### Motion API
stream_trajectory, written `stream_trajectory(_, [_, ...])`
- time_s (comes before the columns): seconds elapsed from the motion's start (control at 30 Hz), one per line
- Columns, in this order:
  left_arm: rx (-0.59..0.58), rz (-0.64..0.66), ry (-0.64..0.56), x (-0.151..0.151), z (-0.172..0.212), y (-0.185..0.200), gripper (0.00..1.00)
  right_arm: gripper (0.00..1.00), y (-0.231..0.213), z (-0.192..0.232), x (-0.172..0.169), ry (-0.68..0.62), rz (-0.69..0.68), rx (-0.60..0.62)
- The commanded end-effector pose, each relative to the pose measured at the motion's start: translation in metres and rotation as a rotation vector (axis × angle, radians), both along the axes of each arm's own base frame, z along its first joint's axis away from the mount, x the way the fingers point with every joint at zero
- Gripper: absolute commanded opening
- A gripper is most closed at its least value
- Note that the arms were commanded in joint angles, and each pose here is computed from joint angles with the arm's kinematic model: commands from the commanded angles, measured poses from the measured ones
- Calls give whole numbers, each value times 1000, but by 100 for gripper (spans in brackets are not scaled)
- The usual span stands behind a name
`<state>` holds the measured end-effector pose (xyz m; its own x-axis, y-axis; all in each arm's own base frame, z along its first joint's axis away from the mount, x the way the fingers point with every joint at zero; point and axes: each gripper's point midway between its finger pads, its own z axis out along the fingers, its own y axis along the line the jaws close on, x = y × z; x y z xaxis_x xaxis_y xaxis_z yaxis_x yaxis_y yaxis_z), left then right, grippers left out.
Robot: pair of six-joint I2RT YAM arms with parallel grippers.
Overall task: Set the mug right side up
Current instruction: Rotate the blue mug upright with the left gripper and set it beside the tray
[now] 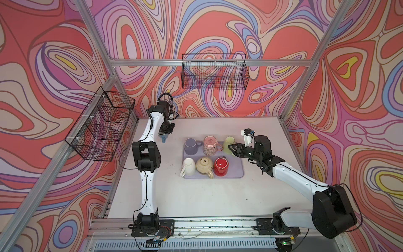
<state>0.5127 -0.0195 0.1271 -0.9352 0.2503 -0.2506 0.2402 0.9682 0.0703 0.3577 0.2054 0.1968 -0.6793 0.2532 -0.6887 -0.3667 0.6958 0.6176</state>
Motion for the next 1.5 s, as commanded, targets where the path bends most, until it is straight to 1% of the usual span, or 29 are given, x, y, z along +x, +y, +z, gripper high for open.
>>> stream_trajectory(0.0, [-4,-27,35,-6,-2,3,0,38,-2,2,0,-13,-7,15])
stream_trajectory(0.2, [8,-24,62,-3,-19,8,0,38,-2,2,-1,-8,-7,14])
stream_trajectory(0.43, [11,-26,73,-2,-28,9,1,38,-1,0,-1,-1,-5,21])
stream_trajectory(0.9, [24,-30,108,-4,-45,11,16,39,0,-5,-4,19,-4,26])
stream_trajectory(0.93, [27,-31,105,-3,-44,11,19,39,-1,-4,-4,17,-4,26])
stream_trajectory(1.2, [31,-32,68,1,-32,13,29,39,0,-4,-4,24,-2,24])
stream_trajectory(1.3, [9,-42,60,0,-26,9,38,39,-1,-5,-3,30,-7,19])
stream_trajectory(1.37, [-1,-42,46,0,-19,7,40,39,-2,-9,-2,43,-8,-1])
stream_trajectory(1.47, [-9,-38,9,1,-3,6,43,39,-3,-21,2,99,-9,-61])
